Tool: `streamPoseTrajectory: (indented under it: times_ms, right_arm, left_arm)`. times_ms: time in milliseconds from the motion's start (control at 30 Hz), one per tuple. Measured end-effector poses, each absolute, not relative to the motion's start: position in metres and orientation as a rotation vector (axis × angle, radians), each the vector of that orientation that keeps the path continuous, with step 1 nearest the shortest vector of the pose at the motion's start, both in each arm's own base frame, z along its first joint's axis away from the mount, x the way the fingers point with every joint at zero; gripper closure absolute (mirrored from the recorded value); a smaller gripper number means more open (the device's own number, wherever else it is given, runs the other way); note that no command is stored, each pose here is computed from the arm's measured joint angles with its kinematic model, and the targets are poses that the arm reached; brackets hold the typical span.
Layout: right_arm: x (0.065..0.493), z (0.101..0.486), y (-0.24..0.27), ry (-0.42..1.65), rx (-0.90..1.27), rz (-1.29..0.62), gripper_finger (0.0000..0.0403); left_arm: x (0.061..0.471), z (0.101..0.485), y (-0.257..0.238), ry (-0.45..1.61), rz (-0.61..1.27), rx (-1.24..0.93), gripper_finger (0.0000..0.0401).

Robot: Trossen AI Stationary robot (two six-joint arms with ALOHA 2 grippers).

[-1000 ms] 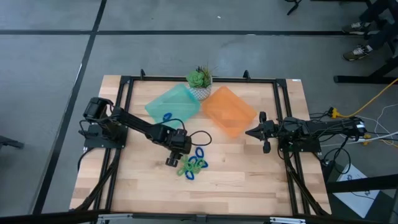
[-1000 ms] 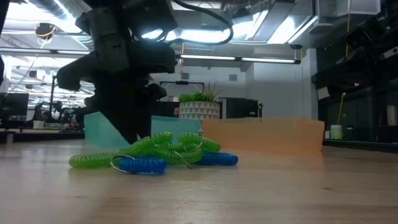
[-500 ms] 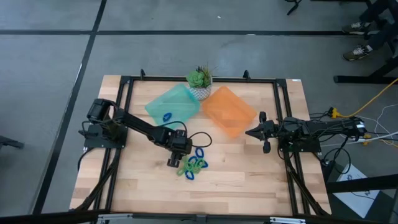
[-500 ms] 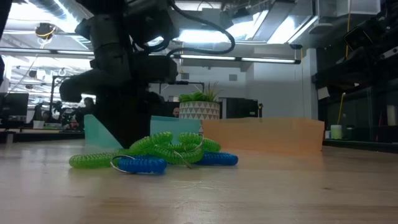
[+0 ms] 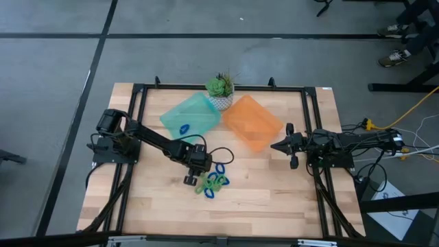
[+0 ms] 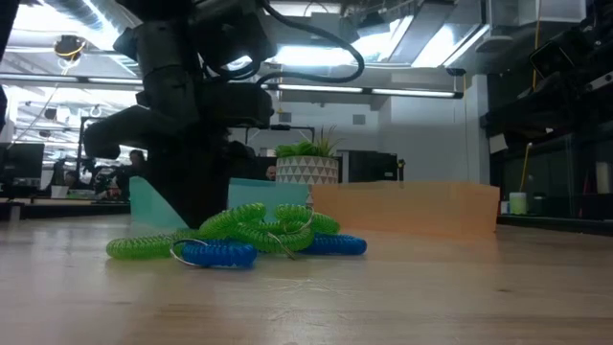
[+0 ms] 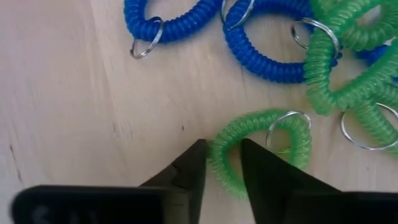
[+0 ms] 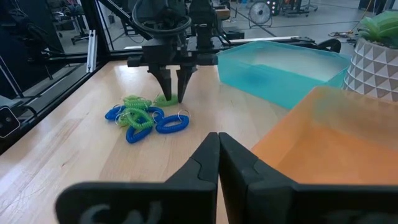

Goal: Sort spring keychains
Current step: Put the green spring keychain into the orange bin

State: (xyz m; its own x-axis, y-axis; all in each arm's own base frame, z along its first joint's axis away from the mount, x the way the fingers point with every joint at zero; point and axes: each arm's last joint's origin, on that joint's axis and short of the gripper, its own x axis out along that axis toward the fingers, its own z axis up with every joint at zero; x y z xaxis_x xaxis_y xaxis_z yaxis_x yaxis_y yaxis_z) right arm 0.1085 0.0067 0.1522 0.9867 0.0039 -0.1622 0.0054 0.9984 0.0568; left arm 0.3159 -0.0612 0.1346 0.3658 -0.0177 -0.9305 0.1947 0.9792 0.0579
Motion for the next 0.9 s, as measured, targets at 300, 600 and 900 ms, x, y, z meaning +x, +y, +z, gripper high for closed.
streamPoseTrajectory:
  times_ms: [300, 600, 900]
  right_arm:
    - [0.109, 0.152, 0.007, 0.163, 0.057, -0.001, 0.0395]
    - [0.109, 0.152, 0.007, 0.163, 0.057, -0.001, 0.0395]
    - [0.109, 0.152, 0.007, 0.163, 0.057, -0.001, 0.0395]
  left_arm:
    - [0.316, 0.135, -0.06, 1.191, -0.157, 0.168, 0.0382]
    - [0.323, 0.141, -0.06, 1.176, -0.155, 0.267, 0.0378]
    - [0.328, 0.156, -0.058, 1.207, -0.088, 0.396, 0.0382]
